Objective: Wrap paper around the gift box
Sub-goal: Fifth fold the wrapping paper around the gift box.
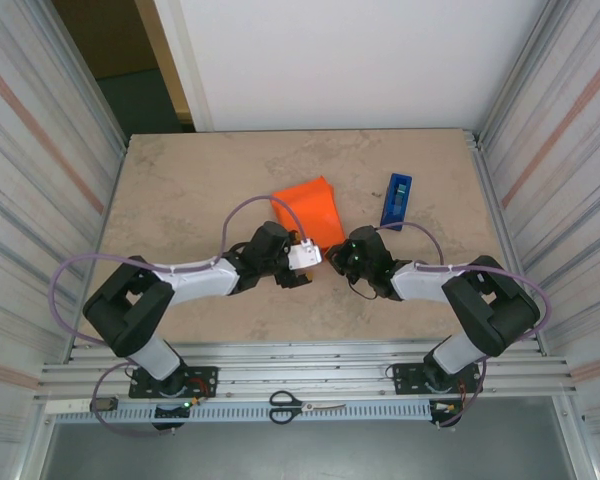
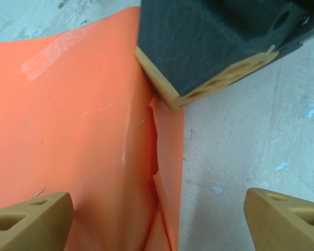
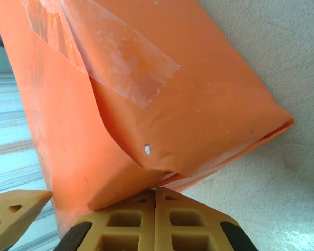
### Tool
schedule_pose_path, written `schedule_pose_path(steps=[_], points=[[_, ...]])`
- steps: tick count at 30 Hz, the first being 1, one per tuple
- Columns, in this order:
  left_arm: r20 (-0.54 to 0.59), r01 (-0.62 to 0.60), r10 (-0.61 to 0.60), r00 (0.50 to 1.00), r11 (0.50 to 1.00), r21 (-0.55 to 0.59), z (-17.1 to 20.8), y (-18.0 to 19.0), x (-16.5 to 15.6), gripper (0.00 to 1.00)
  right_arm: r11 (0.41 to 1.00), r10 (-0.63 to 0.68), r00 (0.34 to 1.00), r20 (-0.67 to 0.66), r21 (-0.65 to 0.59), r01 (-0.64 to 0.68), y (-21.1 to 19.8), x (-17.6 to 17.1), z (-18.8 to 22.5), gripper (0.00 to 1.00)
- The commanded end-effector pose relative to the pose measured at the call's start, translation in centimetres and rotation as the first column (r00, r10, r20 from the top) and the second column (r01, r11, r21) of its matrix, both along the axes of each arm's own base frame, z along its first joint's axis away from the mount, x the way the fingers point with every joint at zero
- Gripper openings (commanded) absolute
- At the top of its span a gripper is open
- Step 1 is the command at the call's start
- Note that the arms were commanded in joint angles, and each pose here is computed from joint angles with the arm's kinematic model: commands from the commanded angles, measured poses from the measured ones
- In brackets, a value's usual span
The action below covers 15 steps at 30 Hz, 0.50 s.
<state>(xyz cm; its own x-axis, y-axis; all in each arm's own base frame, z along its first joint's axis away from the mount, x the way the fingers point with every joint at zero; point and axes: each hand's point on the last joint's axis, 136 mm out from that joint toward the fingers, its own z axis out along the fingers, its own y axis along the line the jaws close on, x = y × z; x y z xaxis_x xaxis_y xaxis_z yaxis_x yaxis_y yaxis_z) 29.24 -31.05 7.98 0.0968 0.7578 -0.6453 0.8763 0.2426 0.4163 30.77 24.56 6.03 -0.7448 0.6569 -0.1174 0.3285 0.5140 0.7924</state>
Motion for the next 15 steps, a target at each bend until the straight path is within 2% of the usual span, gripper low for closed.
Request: schedule_pose_path(steps=[1,6,12,15], points=[[0.018,0.019,-0.019,1.000,1.000,-0.002,0.3,-0.6,1.0,0.82,1.000,0.008,1.000,0.021,-0.011,-0.007,0.2,0.7,0.5,0.06],[0.010,-0.016,0.016,1.000,0.999,-0.030,0.5,-0.3,1.9,0.75,1.000,0.003,1.000,0.016,-0.014,-0.003,0.1,0.6,0.4,0.06],[-0.029,-0.029,0.028,0.999,0.999,-0.018,-0.9,-0.4,1.9,0.72,1.000,0.002,1.000,0.013,-0.007,-0.002,0.1,0.8,0.4,0.06],[-0.029,-0.052,0.052,0.998,0.998,-0.026,-0.8,-0.2,2.1,0.65,1.000,0.002,1.000,0.018,-0.004,-0.002,0.1,0.8,0.7,0.06]])
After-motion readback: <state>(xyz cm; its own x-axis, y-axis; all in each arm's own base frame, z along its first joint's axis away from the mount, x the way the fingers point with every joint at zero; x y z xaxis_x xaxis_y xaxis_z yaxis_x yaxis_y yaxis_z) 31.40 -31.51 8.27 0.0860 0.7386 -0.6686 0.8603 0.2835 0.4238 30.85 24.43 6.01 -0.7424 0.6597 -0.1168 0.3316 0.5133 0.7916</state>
